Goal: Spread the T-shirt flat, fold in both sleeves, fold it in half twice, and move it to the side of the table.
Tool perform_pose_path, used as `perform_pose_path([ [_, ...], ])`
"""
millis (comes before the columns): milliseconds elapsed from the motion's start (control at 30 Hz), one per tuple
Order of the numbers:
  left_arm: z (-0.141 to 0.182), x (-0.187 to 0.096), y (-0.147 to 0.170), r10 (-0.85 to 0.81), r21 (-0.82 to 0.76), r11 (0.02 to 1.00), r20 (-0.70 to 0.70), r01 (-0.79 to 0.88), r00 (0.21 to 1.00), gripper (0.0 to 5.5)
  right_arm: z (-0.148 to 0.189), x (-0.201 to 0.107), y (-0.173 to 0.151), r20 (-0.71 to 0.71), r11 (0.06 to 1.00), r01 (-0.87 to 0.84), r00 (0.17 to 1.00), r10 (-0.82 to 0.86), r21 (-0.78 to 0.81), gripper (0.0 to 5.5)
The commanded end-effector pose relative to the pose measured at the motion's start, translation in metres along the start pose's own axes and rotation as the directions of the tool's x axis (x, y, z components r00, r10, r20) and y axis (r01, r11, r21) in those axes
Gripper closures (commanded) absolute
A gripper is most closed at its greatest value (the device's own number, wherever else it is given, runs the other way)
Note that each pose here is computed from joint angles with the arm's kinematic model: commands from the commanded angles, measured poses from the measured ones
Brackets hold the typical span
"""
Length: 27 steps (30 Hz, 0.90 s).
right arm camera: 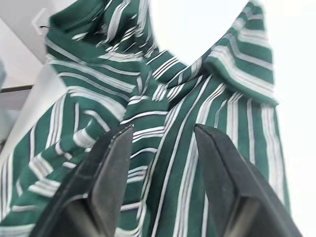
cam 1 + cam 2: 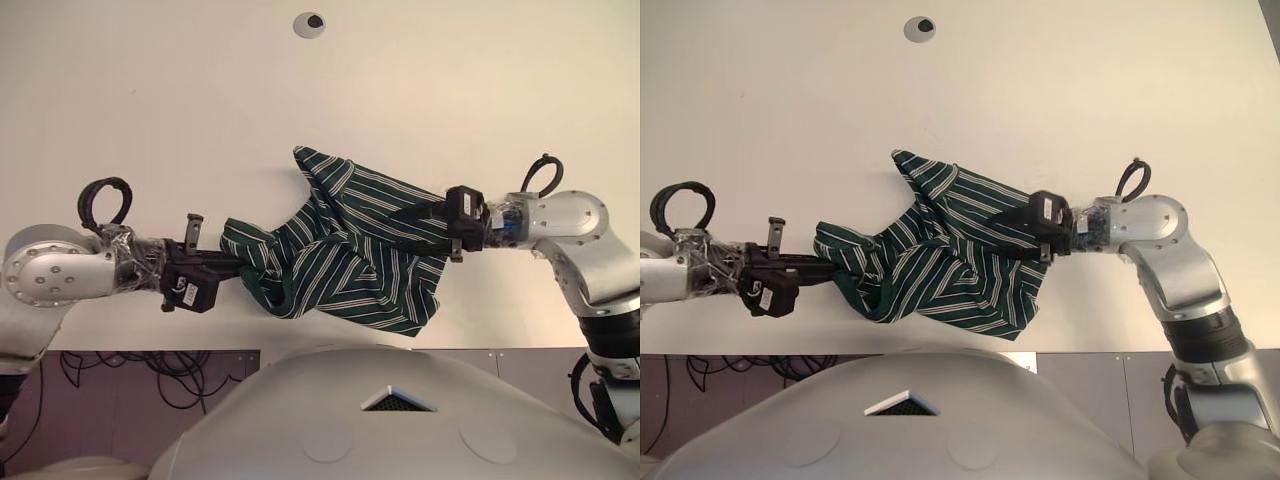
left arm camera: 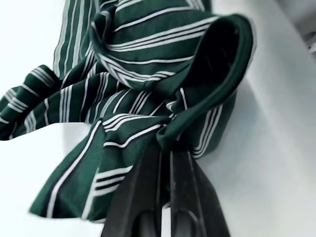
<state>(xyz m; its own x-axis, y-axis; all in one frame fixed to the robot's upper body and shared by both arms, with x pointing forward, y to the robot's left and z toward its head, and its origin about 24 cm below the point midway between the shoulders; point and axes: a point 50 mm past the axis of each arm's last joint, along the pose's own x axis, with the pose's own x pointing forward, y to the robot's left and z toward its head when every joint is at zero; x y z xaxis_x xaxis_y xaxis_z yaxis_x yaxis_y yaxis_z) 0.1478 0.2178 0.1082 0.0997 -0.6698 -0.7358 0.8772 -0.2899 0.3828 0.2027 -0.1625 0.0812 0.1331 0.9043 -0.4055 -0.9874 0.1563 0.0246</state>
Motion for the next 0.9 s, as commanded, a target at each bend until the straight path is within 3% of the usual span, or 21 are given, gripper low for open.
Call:
perform_pose_path([
  [33,0.002,0.003,0.000,-0.007,0.007,1.000,0.011,0.007,1.000,5.47,0.015,0.015,0.001,0.068,1.000,0.004,0.998,-0.004,-0.001,3.27],
  [500,0.006,0.005,0.002,0.008,0.034,0.999,0.031,-0.009,0.999,5.47,-0.004,0.061,0.014,-0.039,1.000,-0.022,0.999,0.023,0.005,3.27],
  [900,0.007,0.006,0.002,0.018,0.043,0.999,0.031,-0.020,0.999,5.50,-0.010,0.068,0.014,-0.065,1.000,0.005,0.998,-0.007,-0.021,5.18],
])
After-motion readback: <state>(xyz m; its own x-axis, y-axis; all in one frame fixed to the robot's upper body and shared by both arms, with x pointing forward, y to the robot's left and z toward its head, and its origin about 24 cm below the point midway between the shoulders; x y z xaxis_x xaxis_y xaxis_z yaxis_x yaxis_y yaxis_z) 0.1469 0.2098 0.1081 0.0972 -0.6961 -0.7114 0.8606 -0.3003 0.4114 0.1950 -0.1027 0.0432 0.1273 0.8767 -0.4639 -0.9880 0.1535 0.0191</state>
